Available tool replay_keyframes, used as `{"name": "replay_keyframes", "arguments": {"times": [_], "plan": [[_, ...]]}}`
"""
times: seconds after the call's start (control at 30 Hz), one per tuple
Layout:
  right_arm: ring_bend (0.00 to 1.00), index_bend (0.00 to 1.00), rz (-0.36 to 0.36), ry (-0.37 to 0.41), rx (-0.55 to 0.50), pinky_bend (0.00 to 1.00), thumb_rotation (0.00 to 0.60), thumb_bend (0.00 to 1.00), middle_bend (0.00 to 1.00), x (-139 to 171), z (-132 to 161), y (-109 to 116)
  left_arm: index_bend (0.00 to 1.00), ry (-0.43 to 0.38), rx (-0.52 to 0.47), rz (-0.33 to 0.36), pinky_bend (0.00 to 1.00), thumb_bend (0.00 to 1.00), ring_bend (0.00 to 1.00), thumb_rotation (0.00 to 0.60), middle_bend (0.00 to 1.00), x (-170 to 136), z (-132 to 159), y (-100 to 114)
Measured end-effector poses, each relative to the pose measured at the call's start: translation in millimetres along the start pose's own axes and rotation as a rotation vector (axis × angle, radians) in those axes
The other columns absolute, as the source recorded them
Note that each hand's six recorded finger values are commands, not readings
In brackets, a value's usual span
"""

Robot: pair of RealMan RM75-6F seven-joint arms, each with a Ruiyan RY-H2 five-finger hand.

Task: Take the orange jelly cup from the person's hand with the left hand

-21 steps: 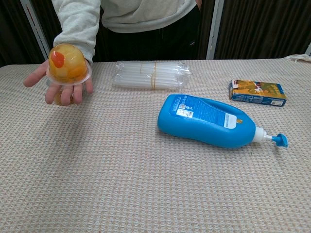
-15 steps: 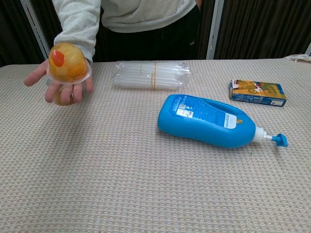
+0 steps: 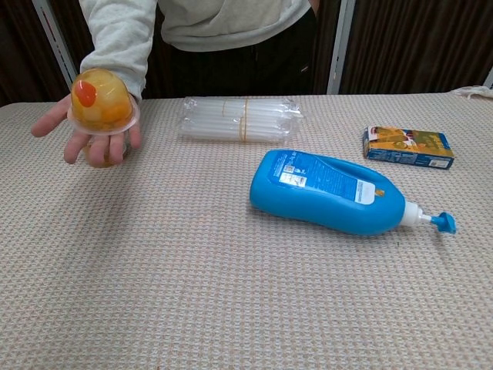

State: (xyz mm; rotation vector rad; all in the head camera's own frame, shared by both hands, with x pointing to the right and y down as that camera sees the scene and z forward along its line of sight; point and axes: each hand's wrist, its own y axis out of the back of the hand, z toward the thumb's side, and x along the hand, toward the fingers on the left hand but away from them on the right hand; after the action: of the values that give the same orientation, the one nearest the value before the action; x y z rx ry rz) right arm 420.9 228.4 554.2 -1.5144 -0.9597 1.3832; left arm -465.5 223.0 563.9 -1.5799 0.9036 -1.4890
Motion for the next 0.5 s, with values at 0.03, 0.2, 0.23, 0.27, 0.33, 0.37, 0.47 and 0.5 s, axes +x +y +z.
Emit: {"name": "replay_keyframes", "arguments": {"times": [0.03,0.2,0.23,0.27,0.33,0.37,0.47,0.5], "plan": [[0.0,0.08,-0.001,0.001,0.006,0.0,0.6,0.11,0.0,0,0,0,0.0,-0.001,0.0,-0.002,0.0,0.13,0.0,0.6,0.0,0,0,0],[0.0,0.09,0.003,-0.013,0.003,0.0,0.6,0.11,0.0,2,-4,0,0.0,-0.013,0.009,-0.009,0.0,0.13,0.0,0.6,0.0,0,4,-2],[0.0,0.09,0.004,-0.014,0.002,0.0,0.6,0.11,0.0,2,-4,0,0.0,-0.014,0.008,-0.01,0.0,0.13,0.0,0.6,0.0,1,4,-2],[0.0,0.09,0.005,-0.014,0.003,0.0,0.6,0.11,0.0,2,-4,0,0.0,-0.015,0.007,-0.009,0.0,0.13,0.0,0.6,0.0,1,5,-1],[0.0,0.09,0.006,-0.013,0.01,0.0,0.6,0.11,0.0,2,-4,0,0.0,-0.02,0.004,0.001,0.0,0.13,0.0,0.6,0.0,5,7,2],[0.0,0.09,0.006,-0.01,0.014,0.0,0.6,0.11,0.0,2,-3,0,0.01,-0.024,0.004,0.006,0.0,0.14,0.0,0.6,0.0,8,8,3],[0.0,0.09,0.003,0.002,0.032,0.0,0.6,0.11,0.0,3,-1,0,0.04,-0.046,0.007,0.013,0.0,0.14,0.0,0.6,0.0,21,17,12],[0.0,0.1,0.005,0.004,0.034,0.0,0.6,0.11,0.0,3,-1,0,0.04,-0.053,0.008,0.013,0.0,0.14,0.0,0.6,0.0,26,21,15]]}}
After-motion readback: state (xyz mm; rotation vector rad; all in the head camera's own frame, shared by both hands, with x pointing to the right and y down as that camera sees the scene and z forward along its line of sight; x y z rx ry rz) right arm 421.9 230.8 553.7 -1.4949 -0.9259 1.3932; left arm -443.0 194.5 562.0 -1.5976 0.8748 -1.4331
